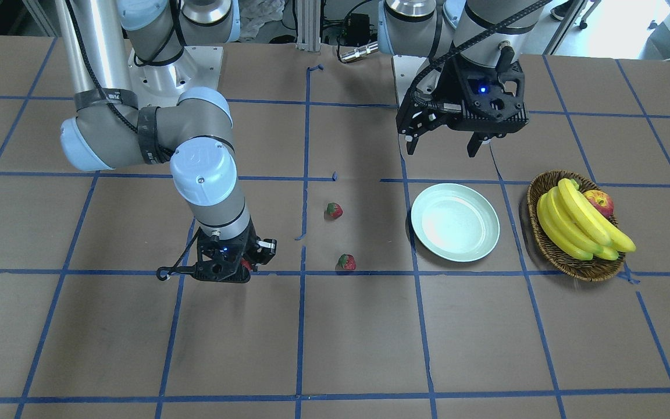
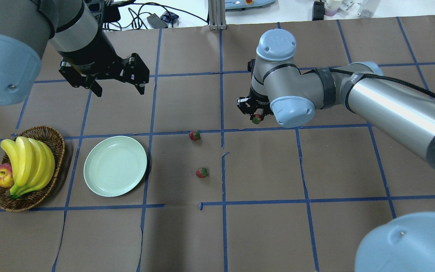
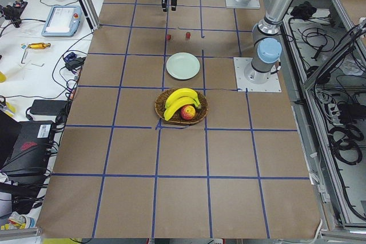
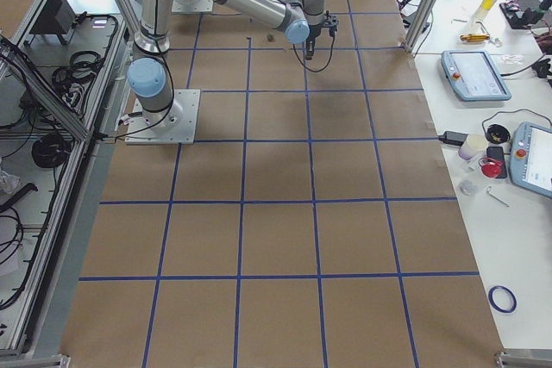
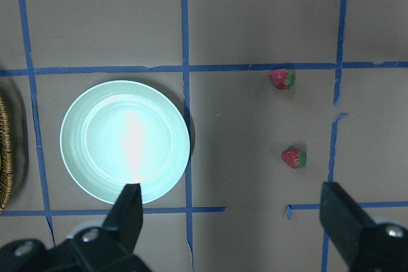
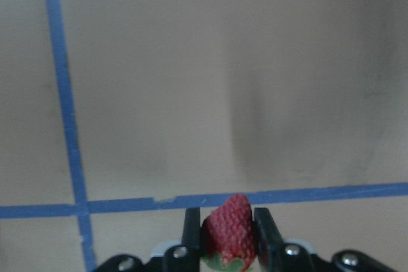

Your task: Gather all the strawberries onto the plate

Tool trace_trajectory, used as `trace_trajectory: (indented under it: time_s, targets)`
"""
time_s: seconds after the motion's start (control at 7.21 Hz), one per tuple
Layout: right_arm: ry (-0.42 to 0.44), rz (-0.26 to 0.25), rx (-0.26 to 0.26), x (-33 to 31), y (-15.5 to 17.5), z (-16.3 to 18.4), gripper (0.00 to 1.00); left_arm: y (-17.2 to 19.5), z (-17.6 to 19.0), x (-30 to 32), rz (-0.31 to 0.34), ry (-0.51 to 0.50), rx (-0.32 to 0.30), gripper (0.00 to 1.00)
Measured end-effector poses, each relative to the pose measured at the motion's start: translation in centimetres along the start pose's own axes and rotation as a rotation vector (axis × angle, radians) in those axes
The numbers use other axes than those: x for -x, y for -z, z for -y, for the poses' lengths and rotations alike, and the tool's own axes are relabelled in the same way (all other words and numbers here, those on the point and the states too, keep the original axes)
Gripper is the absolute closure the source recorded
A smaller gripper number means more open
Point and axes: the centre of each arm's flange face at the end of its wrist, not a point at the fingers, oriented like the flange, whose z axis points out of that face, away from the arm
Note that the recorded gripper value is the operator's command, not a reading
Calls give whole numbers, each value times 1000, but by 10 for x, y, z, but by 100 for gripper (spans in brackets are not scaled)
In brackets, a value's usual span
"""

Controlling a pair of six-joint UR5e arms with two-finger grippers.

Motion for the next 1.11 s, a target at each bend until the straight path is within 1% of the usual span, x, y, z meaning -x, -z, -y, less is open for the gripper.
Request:
trace_trajectory:
  time_s: [0.14, 0.28, 0.42, 0.56, 0.83, 0.97, 1.11]
  targets:
    - [0, 27, 30, 41, -6, -26, 100, 0, 0, 0, 0, 0, 0, 0]
    - [-5, 34, 54, 74, -19, -53, 100, 0, 0, 0, 0, 0, 0, 0]
    - [-6, 37, 64, 93, -31, -69, 6, 0, 0, 0, 0, 0, 0, 0]
    - [-4, 35, 68, 101, -40, -75, 0, 0, 0, 0, 0, 0, 0, 0]
    - [-7, 32, 65, 102, -42, -79, 0, 0, 0, 0, 0, 0, 1, 0]
    - [5, 23, 52, 94, -35, -79, 0, 0, 0, 0, 0, 0, 1, 0]
    - [44, 5, 23, 75, -16, -71, 0, 0, 0, 0, 1, 0, -1, 0]
